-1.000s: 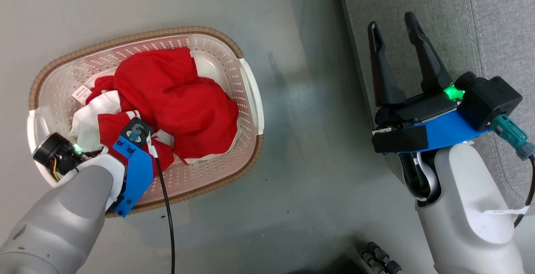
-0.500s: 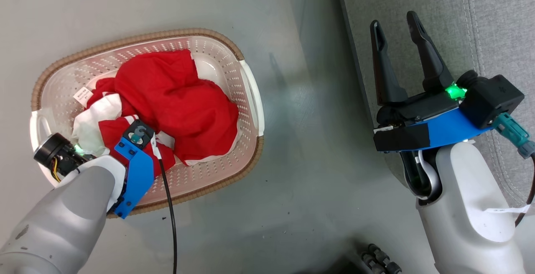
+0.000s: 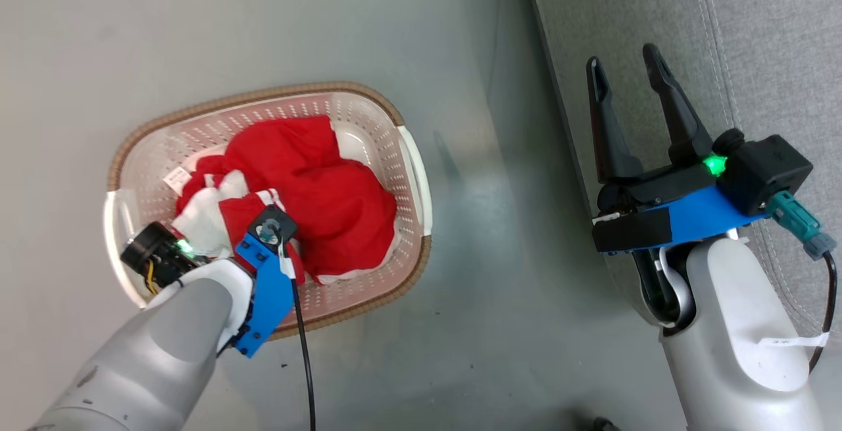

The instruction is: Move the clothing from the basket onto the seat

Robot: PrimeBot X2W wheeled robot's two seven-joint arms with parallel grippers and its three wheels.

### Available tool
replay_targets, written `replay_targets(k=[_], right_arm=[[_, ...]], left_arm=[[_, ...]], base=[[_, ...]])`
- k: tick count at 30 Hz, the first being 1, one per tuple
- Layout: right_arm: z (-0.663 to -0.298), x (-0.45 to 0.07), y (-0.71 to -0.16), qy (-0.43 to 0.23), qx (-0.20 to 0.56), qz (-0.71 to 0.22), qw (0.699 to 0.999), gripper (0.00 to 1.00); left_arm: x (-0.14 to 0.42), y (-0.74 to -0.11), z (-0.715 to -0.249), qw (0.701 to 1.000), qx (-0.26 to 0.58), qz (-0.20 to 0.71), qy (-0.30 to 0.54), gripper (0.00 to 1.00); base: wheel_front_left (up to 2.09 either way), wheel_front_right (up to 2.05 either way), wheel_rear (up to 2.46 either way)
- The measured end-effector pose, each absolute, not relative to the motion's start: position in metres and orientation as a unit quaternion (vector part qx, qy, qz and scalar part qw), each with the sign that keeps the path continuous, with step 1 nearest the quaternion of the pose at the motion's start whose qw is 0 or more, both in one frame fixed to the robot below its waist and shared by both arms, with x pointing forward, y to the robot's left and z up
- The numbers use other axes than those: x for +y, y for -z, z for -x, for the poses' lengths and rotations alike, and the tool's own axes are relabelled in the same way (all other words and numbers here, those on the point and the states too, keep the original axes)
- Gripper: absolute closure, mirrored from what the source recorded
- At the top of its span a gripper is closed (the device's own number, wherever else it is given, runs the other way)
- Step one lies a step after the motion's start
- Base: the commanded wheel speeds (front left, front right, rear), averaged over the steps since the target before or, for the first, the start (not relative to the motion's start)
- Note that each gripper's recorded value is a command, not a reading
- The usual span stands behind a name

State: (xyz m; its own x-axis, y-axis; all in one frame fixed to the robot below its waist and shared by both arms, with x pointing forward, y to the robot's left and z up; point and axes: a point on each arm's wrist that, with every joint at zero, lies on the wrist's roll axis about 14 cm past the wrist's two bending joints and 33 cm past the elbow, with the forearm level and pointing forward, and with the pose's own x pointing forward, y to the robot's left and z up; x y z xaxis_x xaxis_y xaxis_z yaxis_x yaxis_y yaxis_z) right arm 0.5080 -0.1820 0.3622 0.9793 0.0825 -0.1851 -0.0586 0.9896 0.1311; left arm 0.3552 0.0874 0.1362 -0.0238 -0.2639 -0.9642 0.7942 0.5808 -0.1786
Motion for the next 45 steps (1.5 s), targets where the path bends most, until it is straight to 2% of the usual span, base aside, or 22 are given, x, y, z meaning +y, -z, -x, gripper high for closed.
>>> replay_targets(k=[16,28,38,45], right_arm=[[-0.492,-0.159,-0.407,-0.061,0.062,-0.058,0.995,0.00],[-0.473,-0.141,-0.444,-0.084,0.032,-0.052,0.995,0.00],[-0.450,-0.129,-0.469,-0.101,0.011,-0.049,0.994,0.00],[-0.433,-0.121,-0.479,-0.112,0.002,-0.047,0.993,0.00]], left_arm=[[0.042,-0.226,-0.382,0.781,0.466,-0.137,0.393,1.00],[0.026,-0.319,-0.421,0.870,0.321,-0.074,0.367,1.00],[0.014,-0.407,-0.444,0.916,0.199,-0.031,0.348,1.00],[0.005,-0.474,-0.456,0.931,0.115,-0.022,0.345,1.00]], base=[[0.00,0.00,0.00],[0.00,0.00,0.00],[0.00,0.00,0.00],[0.00,0.00,0.00]])
